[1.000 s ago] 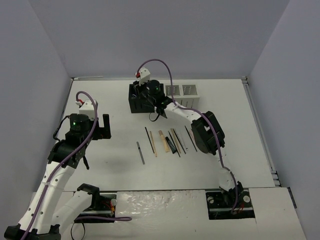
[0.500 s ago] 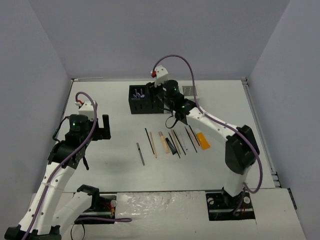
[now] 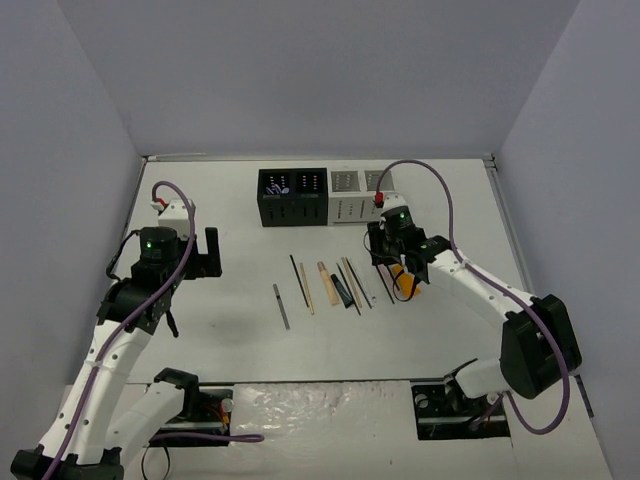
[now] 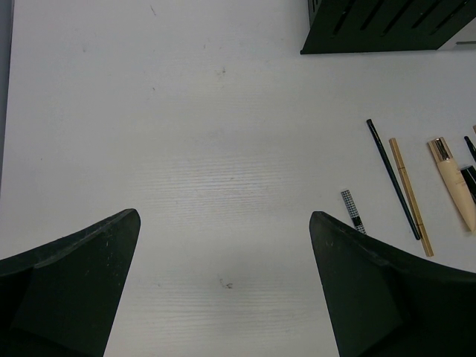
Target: Organize the makeup
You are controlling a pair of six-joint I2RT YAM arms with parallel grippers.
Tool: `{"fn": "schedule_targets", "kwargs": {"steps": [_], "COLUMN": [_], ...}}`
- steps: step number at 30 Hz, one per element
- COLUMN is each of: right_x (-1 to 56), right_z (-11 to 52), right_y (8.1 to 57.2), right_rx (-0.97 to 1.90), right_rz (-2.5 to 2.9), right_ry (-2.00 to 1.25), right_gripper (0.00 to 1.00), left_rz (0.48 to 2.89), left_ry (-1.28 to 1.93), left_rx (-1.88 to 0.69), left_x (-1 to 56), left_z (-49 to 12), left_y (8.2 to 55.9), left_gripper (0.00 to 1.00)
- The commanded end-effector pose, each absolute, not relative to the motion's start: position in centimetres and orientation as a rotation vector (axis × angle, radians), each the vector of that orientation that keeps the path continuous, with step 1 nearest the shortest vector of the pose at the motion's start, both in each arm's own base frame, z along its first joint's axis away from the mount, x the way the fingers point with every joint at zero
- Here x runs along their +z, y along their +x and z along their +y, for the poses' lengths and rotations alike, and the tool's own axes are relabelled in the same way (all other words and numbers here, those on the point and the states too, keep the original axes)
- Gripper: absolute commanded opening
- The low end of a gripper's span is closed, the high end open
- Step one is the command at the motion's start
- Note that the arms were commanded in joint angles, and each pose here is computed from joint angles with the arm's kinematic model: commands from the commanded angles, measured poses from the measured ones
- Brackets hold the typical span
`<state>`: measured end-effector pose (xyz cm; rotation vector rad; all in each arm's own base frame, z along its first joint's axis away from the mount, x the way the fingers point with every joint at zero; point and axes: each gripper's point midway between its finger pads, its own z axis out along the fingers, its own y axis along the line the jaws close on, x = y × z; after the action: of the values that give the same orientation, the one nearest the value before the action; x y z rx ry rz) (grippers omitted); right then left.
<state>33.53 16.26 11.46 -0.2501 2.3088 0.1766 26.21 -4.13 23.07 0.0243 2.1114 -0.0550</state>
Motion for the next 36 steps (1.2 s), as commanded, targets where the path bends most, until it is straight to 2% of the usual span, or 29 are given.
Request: {"fn": "schedule_targets", "kwargs": {"steps": [1,9,14,36], "right_x": [9.8,6.1,5.0,2.2], "right_z": [14.7,13.5,13.4,13.5], "right_y": [31.8,32.2,33.4,34.5], "right_rx": [0.237,0.188,0.136,0.082], "right_rz": [2.405,2.527,2.548,2.608], "right_ry": [-0.201,-0.225,-0.267,-0.329], "right_gripper": [0.38,0.30,0.21,0.22], "left_rz": [2.032,2.043,2.042,2.034], "left_ry": [0.001,0.002,0.005,0.007], "left_rx": [-0.079,-0.077,-0.075,-0.077], "left_x": [25.4,25.1,25.1,25.3], "left_z": [-4.3,-4.3,-4.3,-4.3], "left_y": [27.4,27.4,27.4,27.2], "left_gripper": [0.97,0.97,0.97,0.97]}}
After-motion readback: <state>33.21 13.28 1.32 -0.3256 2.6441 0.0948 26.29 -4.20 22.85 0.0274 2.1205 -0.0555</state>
